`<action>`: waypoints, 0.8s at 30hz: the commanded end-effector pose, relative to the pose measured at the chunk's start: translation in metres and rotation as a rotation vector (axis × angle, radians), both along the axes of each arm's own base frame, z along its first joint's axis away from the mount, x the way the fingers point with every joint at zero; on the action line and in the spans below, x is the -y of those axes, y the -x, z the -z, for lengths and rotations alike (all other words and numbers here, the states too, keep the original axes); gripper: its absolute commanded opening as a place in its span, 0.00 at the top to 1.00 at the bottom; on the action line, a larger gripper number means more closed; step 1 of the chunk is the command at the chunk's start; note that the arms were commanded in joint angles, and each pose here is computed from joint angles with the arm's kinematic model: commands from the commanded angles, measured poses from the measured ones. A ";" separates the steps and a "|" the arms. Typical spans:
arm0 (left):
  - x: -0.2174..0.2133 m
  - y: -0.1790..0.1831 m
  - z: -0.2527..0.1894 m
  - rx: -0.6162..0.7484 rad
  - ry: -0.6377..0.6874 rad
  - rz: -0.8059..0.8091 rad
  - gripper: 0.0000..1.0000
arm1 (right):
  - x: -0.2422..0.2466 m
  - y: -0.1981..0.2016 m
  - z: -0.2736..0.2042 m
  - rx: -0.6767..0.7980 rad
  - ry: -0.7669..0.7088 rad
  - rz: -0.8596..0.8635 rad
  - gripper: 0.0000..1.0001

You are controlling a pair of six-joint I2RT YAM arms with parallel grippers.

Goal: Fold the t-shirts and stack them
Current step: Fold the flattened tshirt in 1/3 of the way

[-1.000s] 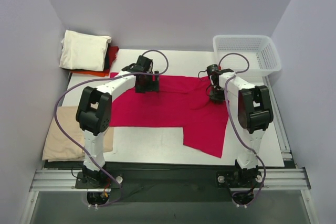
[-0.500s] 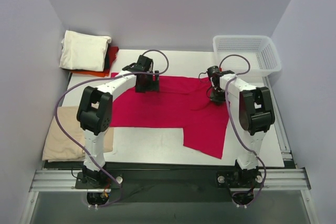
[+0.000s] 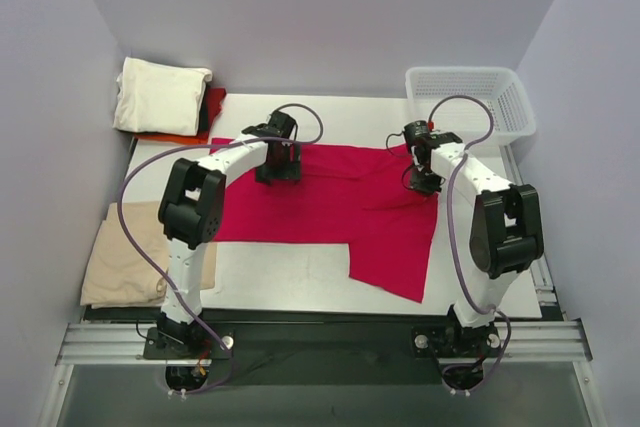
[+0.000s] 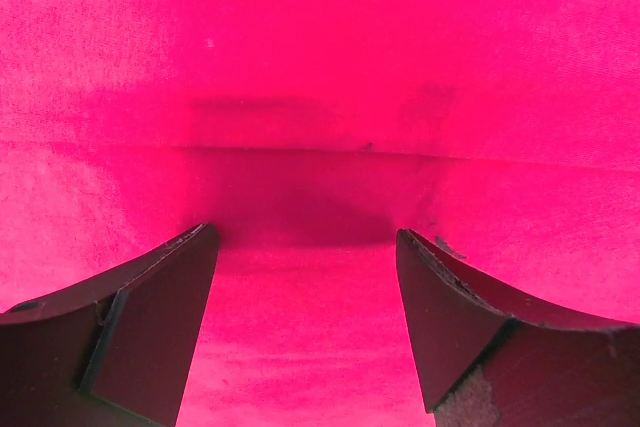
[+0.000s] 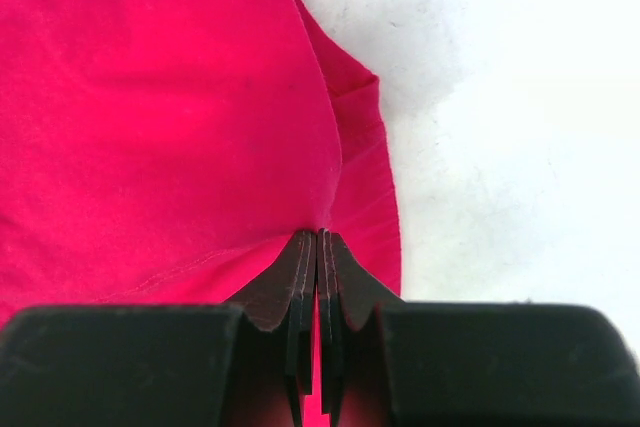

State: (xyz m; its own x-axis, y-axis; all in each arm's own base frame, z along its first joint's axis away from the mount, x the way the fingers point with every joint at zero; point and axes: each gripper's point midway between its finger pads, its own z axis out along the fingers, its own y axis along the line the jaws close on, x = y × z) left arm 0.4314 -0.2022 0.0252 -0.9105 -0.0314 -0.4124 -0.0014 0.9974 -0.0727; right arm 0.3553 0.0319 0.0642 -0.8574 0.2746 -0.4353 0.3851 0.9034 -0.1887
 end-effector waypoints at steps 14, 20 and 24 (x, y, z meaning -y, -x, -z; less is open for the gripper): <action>-0.010 -0.001 -0.002 -0.003 -0.069 -0.043 0.17 | 0.020 0.042 -0.018 -0.014 0.077 0.034 1.00; -0.010 -0.003 -0.007 0.011 -0.064 -0.054 0.17 | 0.016 0.055 0.008 -0.116 0.062 0.031 0.98; -0.010 -0.005 -0.018 0.040 -0.058 -0.060 0.17 | 0.013 0.051 0.002 -0.093 0.075 0.040 0.58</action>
